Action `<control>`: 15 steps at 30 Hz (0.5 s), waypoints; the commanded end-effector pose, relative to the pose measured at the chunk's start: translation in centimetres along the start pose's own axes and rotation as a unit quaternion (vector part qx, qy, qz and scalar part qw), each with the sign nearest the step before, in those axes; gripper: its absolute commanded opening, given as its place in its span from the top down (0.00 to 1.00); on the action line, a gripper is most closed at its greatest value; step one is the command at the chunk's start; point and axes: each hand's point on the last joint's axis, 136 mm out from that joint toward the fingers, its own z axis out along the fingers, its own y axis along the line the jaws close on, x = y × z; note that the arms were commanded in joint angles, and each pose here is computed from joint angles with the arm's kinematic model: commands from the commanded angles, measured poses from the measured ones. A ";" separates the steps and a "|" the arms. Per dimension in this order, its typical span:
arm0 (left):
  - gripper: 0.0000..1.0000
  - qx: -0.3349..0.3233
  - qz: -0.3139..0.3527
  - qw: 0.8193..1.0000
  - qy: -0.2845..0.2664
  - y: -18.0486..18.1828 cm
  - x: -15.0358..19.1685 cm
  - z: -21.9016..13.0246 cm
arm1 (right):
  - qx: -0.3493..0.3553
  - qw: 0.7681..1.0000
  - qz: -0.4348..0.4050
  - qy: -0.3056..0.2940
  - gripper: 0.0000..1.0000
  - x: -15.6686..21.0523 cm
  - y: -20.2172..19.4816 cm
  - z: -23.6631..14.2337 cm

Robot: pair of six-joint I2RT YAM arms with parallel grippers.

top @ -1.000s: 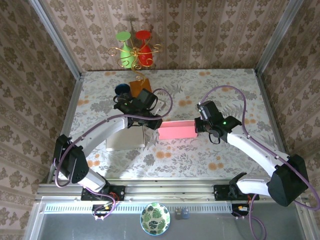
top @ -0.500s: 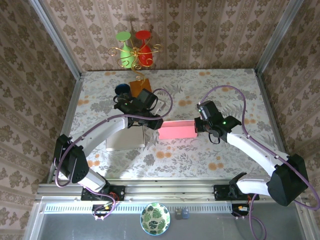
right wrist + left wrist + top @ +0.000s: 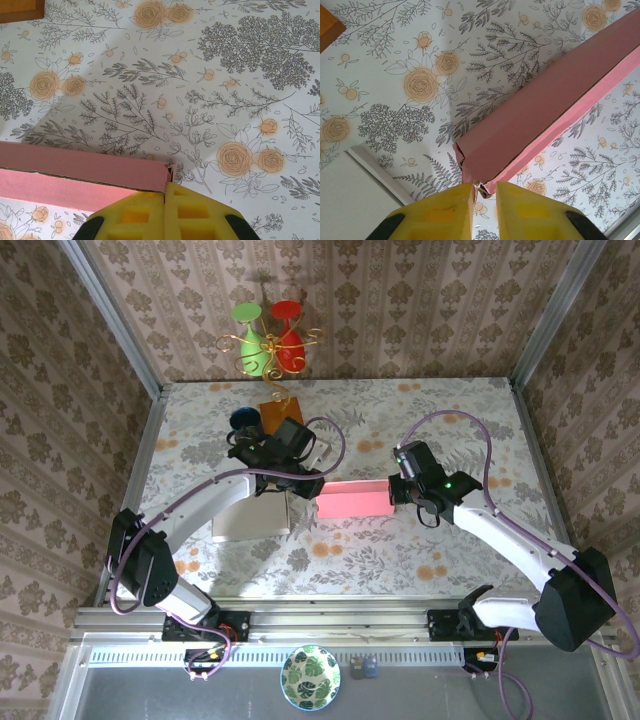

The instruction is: Fold the paper box

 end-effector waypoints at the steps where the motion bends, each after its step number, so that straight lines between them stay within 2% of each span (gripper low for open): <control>1: 0.82 -0.004 0.002 1.000 0.014 0.1 0.5 0.4 | 0.018 0.999 -0.002 0.044 1.00 2.1 -0.6 0.6; 15: 0.78 -0.013 0.003 1.000 0.019 0.2 1.1 0.6 | 0.019 0.999 -0.001 0.047 1.00 2.2 -0.6 0.8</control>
